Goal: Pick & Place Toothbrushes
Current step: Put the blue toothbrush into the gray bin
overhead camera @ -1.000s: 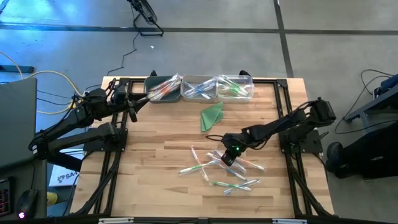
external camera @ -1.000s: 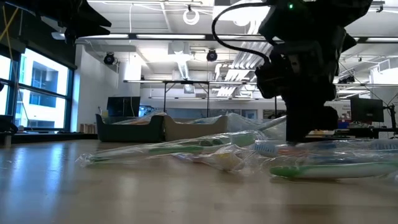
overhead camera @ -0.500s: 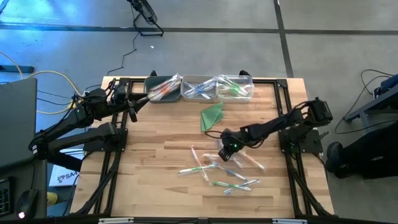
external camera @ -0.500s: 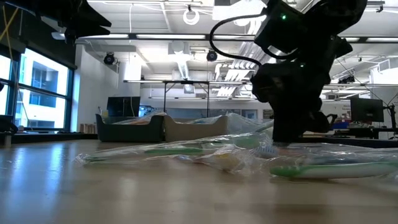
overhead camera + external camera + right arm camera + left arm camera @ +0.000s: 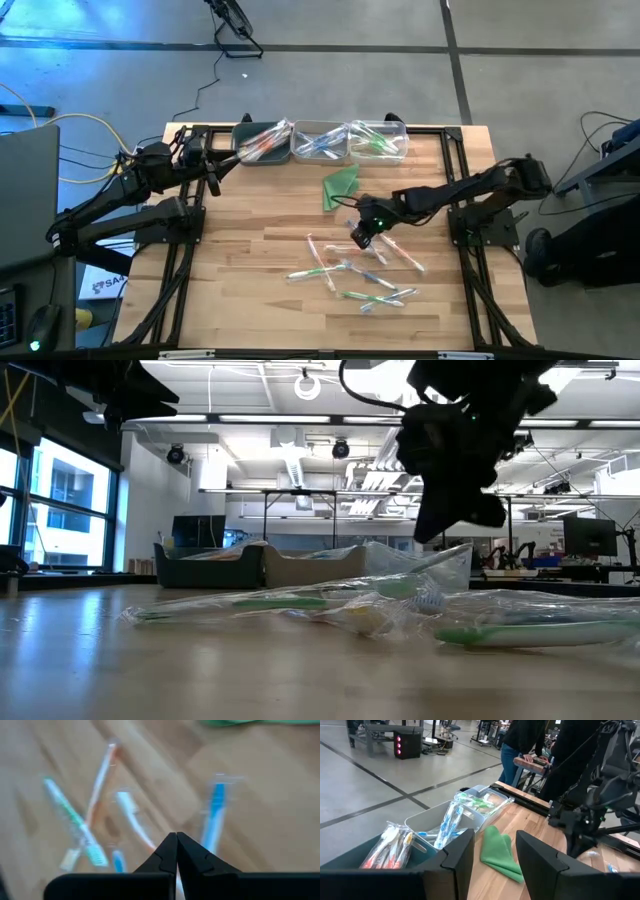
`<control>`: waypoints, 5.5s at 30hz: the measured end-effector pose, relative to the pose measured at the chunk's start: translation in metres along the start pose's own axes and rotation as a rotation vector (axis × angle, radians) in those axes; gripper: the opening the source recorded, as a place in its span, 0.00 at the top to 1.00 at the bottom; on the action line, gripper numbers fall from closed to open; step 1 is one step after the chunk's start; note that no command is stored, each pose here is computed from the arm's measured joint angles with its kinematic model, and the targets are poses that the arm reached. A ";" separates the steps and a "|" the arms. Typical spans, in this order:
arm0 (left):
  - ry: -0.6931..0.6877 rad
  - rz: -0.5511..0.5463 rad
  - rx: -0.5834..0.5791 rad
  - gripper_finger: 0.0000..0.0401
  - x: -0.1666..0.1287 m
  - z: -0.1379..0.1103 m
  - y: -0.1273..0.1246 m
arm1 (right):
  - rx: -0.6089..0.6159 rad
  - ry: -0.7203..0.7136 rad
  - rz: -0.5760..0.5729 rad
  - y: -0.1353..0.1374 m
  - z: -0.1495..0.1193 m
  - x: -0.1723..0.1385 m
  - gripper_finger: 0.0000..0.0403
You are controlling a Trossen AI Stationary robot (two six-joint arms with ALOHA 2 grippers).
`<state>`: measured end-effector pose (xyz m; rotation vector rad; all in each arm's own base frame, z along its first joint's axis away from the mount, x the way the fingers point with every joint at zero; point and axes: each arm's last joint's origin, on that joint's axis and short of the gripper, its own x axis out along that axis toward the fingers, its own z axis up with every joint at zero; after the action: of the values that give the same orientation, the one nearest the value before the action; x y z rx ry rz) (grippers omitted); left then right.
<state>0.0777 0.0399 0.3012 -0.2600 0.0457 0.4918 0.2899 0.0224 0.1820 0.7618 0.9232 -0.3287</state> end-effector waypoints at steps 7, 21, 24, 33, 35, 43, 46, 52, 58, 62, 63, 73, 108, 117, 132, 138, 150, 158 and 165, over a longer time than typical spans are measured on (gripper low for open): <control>-0.001 0.000 0.000 0.64 0.000 0.000 0.000 | 0.007 0.005 -0.176 0.004 -0.002 -0.008 1.00; 0.000 0.000 0.000 0.64 0.000 0.000 0.000 | -0.022 -0.012 -0.187 0.007 -0.006 -0.007 0.99; -0.001 0.000 0.000 0.64 0.000 0.000 0.000 | -0.052 0.011 -0.175 0.007 -0.006 -0.007 0.94; 0.000 0.000 0.000 0.64 0.000 0.000 0.000 | -0.041 0.059 -0.203 0.004 -0.011 0.011 0.67; -0.001 0.000 0.000 0.64 0.000 0.000 0.000 | -0.043 0.068 -0.216 0.003 -0.012 0.019 0.65; 0.000 0.000 0.000 0.64 0.000 0.000 0.000 | -0.051 0.106 -0.300 -0.006 -0.019 0.041 0.65; 0.000 0.000 0.000 0.64 0.000 0.000 0.000 | -0.052 0.114 -0.307 -0.007 -0.020 0.048 0.65; 0.000 0.000 0.000 0.64 0.000 0.000 0.000 | -0.055 0.123 -0.321 -0.009 -0.022 0.055 0.66; 0.000 0.000 0.000 0.64 0.000 0.000 0.000 | -0.055 0.118 -0.328 -0.010 -0.021 0.054 0.75; 0.000 0.000 0.000 0.64 0.000 0.000 0.000 | -0.056 0.113 -0.329 -0.010 -0.021 0.052 0.87; 0.000 0.000 0.000 0.64 0.000 0.000 0.000 | -0.055 0.112 -0.327 -0.009 -0.021 0.052 0.90; 0.000 0.000 0.000 0.64 0.000 0.000 0.000 | -0.053 0.033 -0.246 0.001 -0.012 0.030 0.96; 0.007 0.002 0.000 0.64 0.000 -0.001 0.000 | 0.030 -0.822 -0.091 0.018 0.061 -0.086 0.96; 0.007 0.002 0.000 0.64 0.000 -0.001 0.000 | -0.032 -0.897 -0.062 -0.008 0.098 -0.097 0.96; -0.013 0.083 0.008 0.64 0.000 0.000 0.003 | -0.160 -1.057 -0.058 -0.029 0.127 -0.116 0.96; -0.027 0.144 0.009 0.64 0.000 0.000 0.004 | -0.193 -1.113 -0.054 -0.027 0.131 -0.120 0.96; -0.036 0.181 0.009 0.64 0.000 0.001 0.005 | -0.302 -1.077 -0.107 -0.018 0.174 -0.070 0.96; -0.024 0.185 0.010 0.64 -0.001 -0.001 0.006 | -0.385 -0.940 -0.240 -0.028 0.216 -0.042 0.96; 0.014 0.195 0.014 0.64 -0.001 -0.004 0.007 | -0.354 -0.865 -0.296 -0.060 0.230 -0.018 0.96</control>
<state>0.0741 0.0441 0.2956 -0.2463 0.0887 0.6829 0.3824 -0.1851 0.2557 0.1043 0.2464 -0.6668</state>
